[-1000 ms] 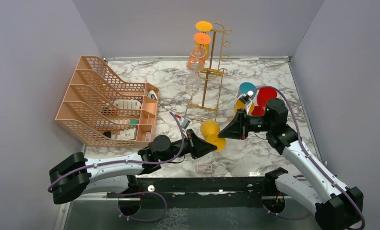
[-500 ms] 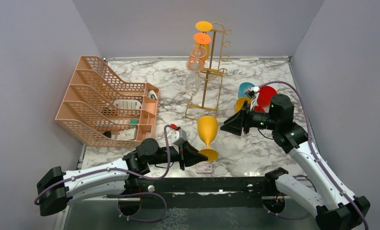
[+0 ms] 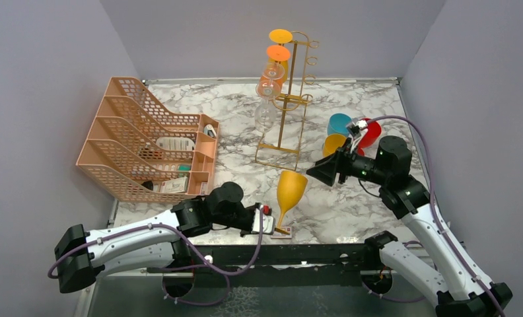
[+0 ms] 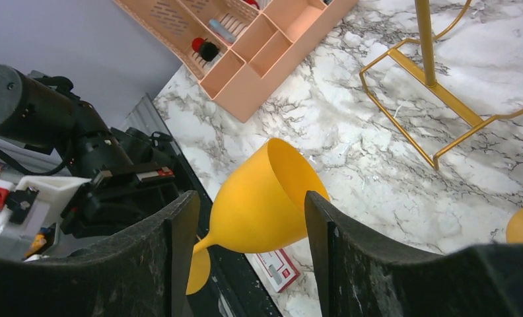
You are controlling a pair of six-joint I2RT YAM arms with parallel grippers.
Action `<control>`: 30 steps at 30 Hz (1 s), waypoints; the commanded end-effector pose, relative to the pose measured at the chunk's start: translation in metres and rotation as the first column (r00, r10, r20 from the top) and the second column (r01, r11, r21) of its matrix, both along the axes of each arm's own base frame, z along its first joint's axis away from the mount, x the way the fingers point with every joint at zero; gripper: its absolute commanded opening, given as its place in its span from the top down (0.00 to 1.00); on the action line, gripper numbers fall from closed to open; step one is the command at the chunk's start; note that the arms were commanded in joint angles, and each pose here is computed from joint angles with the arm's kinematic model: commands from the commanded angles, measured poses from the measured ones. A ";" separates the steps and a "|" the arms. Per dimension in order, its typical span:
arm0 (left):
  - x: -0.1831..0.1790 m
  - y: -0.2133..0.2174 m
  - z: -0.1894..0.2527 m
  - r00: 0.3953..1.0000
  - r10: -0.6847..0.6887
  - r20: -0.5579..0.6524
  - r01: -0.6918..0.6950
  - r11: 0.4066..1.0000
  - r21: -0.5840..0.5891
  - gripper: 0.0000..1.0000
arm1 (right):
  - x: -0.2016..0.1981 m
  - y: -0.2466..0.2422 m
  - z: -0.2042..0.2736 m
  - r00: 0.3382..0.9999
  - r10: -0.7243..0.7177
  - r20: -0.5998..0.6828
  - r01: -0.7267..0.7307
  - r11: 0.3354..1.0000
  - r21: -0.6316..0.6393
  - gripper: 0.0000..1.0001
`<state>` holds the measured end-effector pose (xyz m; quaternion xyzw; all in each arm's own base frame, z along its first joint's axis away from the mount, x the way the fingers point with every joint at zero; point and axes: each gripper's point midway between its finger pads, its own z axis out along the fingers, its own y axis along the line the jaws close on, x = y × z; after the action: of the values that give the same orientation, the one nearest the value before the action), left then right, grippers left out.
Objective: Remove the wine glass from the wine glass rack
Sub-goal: Place the wine glass at the center of the board.
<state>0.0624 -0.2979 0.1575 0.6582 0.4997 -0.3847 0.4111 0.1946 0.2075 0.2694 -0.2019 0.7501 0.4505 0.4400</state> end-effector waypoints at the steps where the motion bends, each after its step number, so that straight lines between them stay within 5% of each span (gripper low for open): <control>1: -0.011 0.011 -0.014 0.983 -0.148 0.110 0.143 0.988 0.057 1.00 | -0.003 0.006 0.000 0.999 0.040 -0.009 -0.040 0.999 0.018 0.37; 17: -0.008 0.017 -0.015 0.972 -0.122 0.203 0.130 0.991 -0.030 1.00 | -0.023 0.049 -0.031 0.869 0.373 -0.324 -0.339 0.927 0.157 0.38; 30: -0.001 0.025 -0.029 0.977 -0.077 0.201 0.074 0.997 0.024 1.00 | -0.039 0.065 -0.050 0.794 0.467 -0.389 -0.440 0.883 0.161 0.61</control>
<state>0.0550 -0.2733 0.1316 0.7131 0.4324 -0.3442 0.4314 0.1654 0.2692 0.2069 -0.2323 0.7651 0.5779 0.1636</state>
